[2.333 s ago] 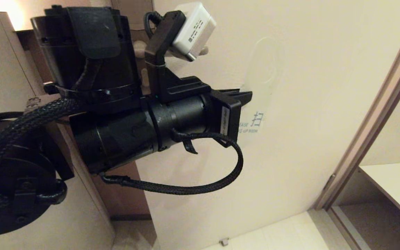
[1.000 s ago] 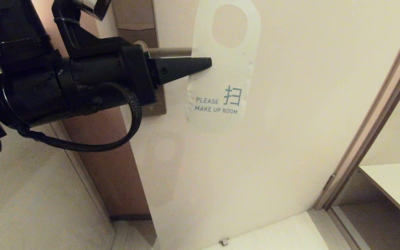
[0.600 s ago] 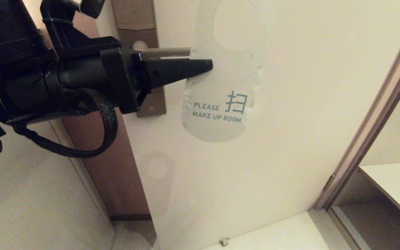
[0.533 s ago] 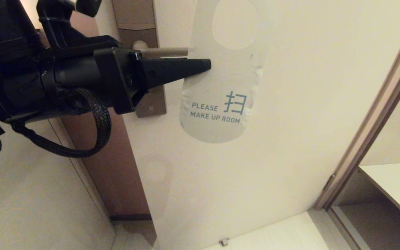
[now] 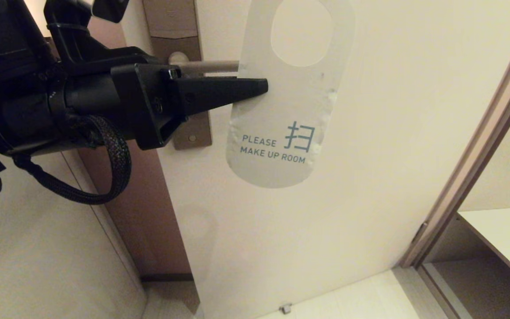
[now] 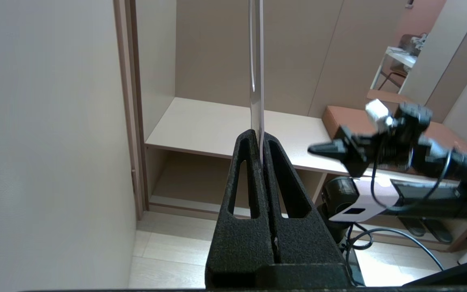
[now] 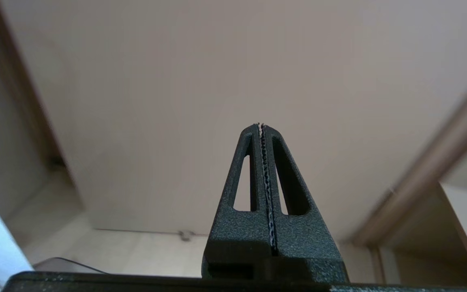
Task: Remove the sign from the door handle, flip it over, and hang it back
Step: Hand it to the other hand
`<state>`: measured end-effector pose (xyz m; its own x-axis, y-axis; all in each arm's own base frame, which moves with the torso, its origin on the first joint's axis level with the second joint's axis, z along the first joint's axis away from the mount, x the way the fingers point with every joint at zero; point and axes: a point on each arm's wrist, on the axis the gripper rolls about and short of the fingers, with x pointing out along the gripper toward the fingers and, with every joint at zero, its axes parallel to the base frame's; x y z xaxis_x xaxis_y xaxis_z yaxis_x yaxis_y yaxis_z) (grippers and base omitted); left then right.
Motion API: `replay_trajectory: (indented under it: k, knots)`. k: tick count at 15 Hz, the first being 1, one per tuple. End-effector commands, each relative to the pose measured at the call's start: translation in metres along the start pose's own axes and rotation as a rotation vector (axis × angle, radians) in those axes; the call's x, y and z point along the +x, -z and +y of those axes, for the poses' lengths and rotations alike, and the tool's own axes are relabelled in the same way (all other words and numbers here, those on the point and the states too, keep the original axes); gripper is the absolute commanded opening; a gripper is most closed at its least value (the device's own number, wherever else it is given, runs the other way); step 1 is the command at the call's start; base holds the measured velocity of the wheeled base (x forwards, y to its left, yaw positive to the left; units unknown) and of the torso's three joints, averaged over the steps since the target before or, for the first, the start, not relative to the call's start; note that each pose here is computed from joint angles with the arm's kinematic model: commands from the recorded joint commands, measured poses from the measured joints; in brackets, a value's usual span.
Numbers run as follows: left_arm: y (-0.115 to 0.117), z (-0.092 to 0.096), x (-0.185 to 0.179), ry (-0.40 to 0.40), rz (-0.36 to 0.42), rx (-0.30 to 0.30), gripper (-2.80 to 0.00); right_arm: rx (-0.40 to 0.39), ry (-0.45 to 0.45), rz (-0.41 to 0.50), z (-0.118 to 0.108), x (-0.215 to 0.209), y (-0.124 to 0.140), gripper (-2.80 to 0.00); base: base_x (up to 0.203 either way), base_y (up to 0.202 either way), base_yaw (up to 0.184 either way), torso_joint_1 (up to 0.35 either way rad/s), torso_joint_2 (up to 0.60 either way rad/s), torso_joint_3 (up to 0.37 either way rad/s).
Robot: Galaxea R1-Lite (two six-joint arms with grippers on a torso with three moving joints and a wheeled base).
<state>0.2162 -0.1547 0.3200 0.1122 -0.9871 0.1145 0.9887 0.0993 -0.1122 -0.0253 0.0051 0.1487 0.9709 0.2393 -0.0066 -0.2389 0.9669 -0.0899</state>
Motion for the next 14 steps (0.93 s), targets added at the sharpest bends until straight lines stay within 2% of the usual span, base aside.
replay_trajectory:
  k: [1, 3, 4, 7, 13, 14]
  knots:
    - [0.001, 0.0, 0.0, 0.005, 0.001, -0.002, -2.8, 0.021, -0.05, 0.078, -0.007, 0.024, -0.021, -2.8, 0.0, 0.0, 0.0, 0.0, 0.0, 0.0]
    - [0.003, 0.0, 0.0, 0.007, -0.006, 0.006, -2.8, 0.022, -0.179, 0.055, -0.011, 0.042, -0.049, -2.8, 0.0, 0.0, 0.0, 0.0, 0.0, 0.0]
    - [0.005, 0.001, 0.0, 0.007, -0.007, 0.007, -2.8, 0.021, -0.291, 0.033, -0.012, 0.049, -0.064, -2.8, 0.0, 0.0, 0.0, 0.0, 0.0, 0.0]
    - [0.007, 0.001, 0.0, 0.007, -0.008, 0.008, -2.8, 0.027, -0.502, 0.018, -0.014, 0.068, -0.087, -2.8, 0.0, 0.0, 0.0, 0.0, 0.0, 0.0]
    - [0.009, 0.001, 0.002, 0.016, -0.004, 0.004, -2.8, 0.044, -0.666, 0.027, -0.016, 0.088, -0.105, -2.8, 0.0, 0.0, 0.0, 0.0, 0.0, 0.0]
    - [0.009, 0.001, 0.002, 0.017, -0.004, 0.004, -2.8, 0.046, -0.709, 0.031, -0.014, 0.091, -0.105, 0.0, 0.0, 0.0, 0.0, 0.0, 0.0, 0.0]
